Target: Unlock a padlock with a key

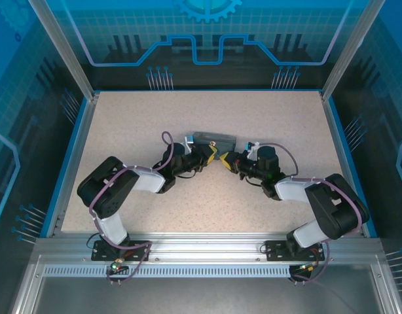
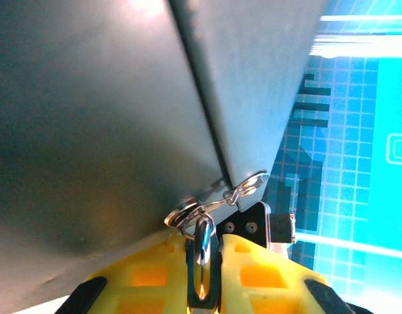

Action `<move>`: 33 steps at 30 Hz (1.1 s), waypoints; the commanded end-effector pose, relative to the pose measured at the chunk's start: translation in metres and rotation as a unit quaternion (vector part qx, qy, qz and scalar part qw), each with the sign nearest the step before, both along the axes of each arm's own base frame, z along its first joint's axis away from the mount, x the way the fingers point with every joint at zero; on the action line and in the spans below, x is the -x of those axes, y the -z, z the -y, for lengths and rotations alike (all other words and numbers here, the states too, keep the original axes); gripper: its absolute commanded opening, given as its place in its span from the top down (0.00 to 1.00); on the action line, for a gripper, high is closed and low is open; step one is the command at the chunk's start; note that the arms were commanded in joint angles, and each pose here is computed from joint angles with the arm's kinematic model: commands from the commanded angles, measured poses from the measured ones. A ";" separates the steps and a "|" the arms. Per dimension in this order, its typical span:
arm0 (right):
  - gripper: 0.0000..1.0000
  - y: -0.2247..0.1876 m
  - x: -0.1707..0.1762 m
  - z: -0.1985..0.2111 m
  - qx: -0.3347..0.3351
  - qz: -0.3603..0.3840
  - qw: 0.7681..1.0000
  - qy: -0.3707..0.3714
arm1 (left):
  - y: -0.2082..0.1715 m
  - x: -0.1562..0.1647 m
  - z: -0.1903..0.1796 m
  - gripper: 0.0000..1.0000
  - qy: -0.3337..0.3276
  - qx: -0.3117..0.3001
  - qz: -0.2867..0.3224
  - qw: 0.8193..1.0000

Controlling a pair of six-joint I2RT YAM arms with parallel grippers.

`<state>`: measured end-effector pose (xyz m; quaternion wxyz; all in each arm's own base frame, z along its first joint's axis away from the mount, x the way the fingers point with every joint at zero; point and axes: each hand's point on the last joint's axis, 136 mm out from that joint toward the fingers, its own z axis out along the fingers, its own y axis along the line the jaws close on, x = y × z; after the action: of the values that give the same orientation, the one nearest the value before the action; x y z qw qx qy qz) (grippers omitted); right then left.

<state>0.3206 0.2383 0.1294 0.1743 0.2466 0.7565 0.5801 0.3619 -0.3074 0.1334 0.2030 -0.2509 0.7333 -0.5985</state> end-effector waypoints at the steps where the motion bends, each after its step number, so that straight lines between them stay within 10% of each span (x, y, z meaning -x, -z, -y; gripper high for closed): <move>1: 1.00 -0.006 -0.012 0.003 -0.004 0.013 1.000 0.018 | -0.027 0.000 0.015 1.00 0.018 0.033 0.036 0.999; 33: 1.00 -0.027 -0.019 0.000 -0.015 0.034 0.999 0.016 | -0.017 0.002 0.024 1.00 0.024 0.027 0.030 0.999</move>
<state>0.3308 0.2323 0.1275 0.1800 0.2631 0.7543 0.5739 0.3674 -0.3110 0.1309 0.2119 -0.2544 0.7301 -0.5978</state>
